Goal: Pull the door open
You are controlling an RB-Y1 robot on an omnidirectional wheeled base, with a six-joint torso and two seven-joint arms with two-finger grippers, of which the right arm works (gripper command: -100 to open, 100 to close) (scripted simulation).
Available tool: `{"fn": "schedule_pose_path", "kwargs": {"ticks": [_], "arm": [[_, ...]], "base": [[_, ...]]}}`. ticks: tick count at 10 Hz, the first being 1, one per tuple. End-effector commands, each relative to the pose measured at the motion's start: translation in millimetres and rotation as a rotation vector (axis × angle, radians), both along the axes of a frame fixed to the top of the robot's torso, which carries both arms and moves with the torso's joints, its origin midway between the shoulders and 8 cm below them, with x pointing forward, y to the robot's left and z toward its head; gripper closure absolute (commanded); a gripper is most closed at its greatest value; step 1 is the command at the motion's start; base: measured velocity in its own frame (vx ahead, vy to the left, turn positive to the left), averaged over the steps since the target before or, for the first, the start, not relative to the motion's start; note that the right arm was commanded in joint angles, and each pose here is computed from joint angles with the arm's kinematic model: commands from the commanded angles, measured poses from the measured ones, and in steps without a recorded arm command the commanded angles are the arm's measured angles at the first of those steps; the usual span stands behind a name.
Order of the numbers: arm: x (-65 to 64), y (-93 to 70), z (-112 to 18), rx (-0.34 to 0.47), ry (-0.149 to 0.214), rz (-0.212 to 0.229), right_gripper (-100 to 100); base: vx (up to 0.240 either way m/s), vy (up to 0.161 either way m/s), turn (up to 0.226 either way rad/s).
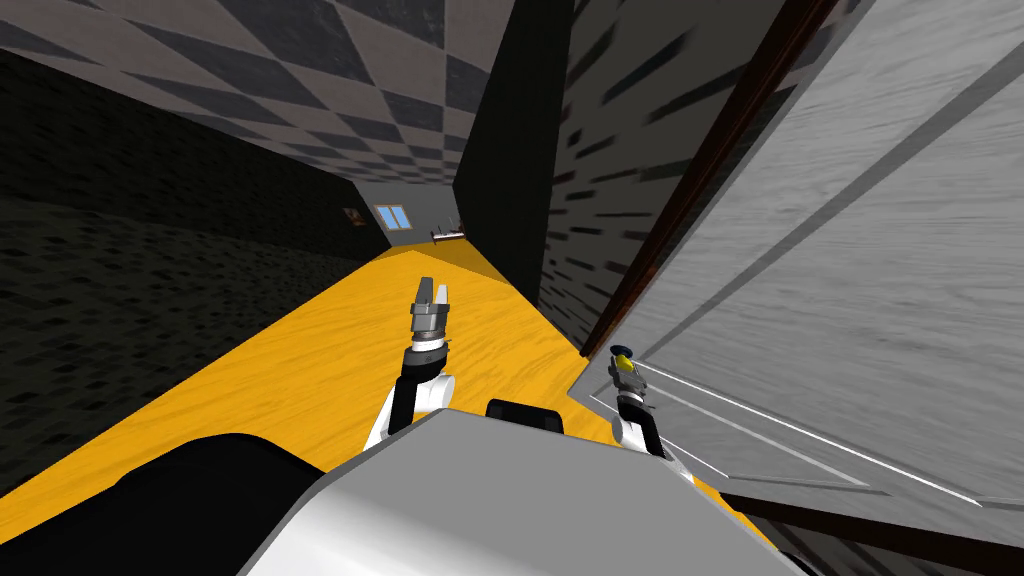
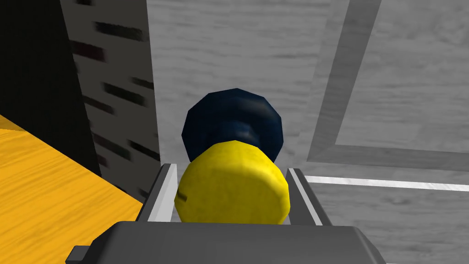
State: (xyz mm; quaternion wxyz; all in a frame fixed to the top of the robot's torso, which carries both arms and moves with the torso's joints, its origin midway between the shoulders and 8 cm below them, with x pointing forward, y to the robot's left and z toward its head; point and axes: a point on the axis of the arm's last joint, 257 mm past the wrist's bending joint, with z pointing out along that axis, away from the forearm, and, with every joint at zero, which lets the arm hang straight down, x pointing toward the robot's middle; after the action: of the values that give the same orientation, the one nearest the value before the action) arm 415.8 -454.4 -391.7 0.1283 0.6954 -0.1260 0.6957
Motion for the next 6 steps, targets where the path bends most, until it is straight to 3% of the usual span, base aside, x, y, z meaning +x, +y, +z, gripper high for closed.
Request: {"fn": "schedule_pose_path", "kwargs": {"ticks": [1,4,5,6], "arm": [[-0.2,4.2,0.2,0.001,-0.001,0.024,100],[-0.4,11.4,0.0,0.003,0.000,0.061,100],[-0.5,10.1,-0.7,0.002,0.002,0.055,100],[-2.0,16.4,-2.1,0.003,0.004,0.084,100]], "base": [[-0.209,0.002,0.087],[-0.210,-0.014,0.078],[-0.091,-0.009,0.029],[-0.124,-0.010,0.054]]}}
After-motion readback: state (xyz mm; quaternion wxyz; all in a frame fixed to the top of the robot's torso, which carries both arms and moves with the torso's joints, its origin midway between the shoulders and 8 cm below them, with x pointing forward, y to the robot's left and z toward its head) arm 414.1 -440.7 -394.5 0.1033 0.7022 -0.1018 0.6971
